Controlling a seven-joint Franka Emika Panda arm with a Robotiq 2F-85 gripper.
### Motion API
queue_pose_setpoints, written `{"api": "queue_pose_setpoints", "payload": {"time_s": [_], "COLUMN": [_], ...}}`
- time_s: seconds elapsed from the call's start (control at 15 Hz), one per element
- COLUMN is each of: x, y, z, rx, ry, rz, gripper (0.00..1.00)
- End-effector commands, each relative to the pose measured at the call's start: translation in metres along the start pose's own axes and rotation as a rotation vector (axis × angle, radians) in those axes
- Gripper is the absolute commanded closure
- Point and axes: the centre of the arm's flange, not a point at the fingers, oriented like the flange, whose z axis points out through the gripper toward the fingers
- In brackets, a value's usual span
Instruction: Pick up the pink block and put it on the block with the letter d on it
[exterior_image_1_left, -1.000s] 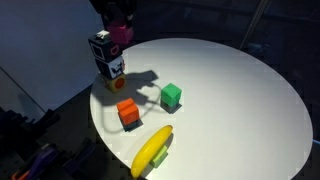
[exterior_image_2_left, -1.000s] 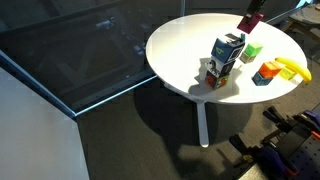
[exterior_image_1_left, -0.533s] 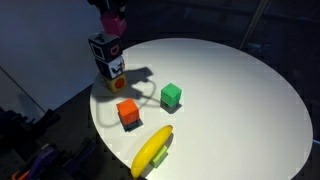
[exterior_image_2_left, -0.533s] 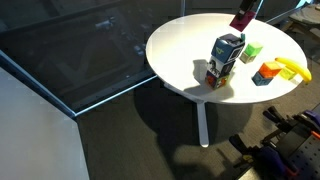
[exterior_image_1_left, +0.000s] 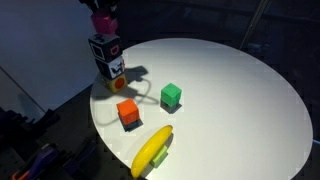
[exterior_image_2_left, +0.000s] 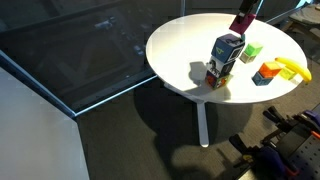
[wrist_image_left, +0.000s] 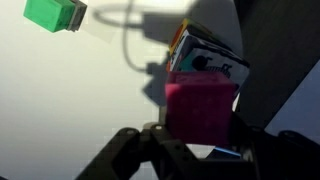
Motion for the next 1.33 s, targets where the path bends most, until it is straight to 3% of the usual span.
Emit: {"api": "queue_pose_setpoints", "payload": {"time_s": [0.0,1.27], "x": [0.001,0.015], "y": [-0.011,-0.034], "z": [-0.014,0.005], "rx": [0.01,-0.047], "ry": [-0.035,-0.091], "rz": [0.012,0.239], "gripper": [0.69,0.69]}}
